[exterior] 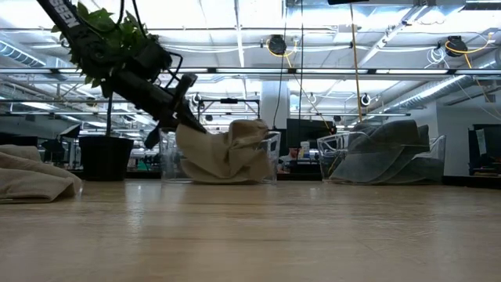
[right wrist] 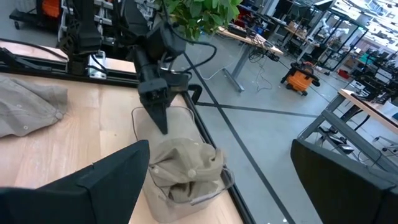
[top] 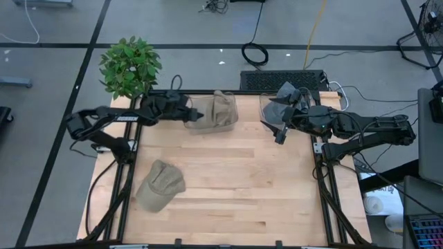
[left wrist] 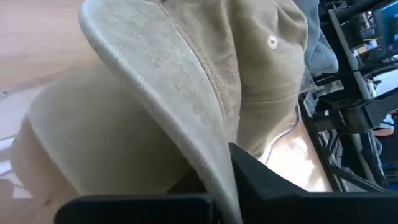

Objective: Pick & Place hat
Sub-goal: Put the right brown cap into the left transparent bin, then put the brown cap into the left transparent bin

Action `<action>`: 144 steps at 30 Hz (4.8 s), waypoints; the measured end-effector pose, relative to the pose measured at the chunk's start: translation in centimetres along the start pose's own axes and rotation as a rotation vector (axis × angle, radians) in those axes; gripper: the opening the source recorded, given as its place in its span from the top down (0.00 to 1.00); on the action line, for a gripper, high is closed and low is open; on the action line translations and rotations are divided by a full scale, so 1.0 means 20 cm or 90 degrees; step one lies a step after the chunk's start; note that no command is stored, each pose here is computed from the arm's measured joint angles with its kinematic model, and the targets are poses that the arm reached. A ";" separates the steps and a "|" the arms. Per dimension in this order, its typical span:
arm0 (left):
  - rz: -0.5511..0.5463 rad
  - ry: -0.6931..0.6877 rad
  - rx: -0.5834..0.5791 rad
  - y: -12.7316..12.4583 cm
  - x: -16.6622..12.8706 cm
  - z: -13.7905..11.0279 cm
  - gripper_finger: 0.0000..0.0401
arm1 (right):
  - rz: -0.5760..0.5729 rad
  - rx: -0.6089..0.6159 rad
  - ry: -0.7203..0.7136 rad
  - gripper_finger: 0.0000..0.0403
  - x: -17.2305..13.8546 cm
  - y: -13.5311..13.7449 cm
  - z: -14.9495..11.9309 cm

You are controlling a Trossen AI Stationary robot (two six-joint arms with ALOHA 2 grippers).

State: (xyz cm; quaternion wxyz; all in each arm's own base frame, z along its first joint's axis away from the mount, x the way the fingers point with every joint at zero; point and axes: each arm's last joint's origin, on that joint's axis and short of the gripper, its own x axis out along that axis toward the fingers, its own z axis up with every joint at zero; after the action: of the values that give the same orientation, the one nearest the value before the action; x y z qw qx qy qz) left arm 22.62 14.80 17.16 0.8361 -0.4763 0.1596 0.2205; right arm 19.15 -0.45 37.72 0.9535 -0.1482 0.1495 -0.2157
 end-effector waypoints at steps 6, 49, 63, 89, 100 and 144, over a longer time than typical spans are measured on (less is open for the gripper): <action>-0.012 -0.009 0.027 0.00 0.02 0.01 0.77 | 0.000 0.000 0.000 0.06 0.00 0.00 0.00; 0.029 -0.056 0.006 -0.07 -0.32 0.07 0.23 | -0.003 -0.011 -0.014 0.06 0.00 0.00 0.01; 0.170 -0.101 0.162 -0.35 -0.47 0.26 0.33 | -0.004 -0.011 -0.015 0.06 0.00 0.00 0.01; 0.306 0.077 0.258 -0.11 0.13 0.09 0.97 | -0.004 -0.003 -0.016 0.06 0.00 0.00 0.01; 0.275 0.038 0.275 -0.17 0.11 0.13 0.98 | -0.003 -0.003 -0.015 0.06 0.00 0.00 0.01; -0.215 0.287 0.372 -0.65 -0.52 -0.11 0.88 | -0.002 0.001 -0.012 0.06 0.00 0.00 0.01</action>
State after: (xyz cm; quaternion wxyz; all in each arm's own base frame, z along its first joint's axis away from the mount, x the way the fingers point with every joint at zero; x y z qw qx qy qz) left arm 20.37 4.81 30.49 0.9047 -0.2747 0.3145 -0.0847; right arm 19.21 -0.44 37.91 0.9546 -0.1494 0.1404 -0.2161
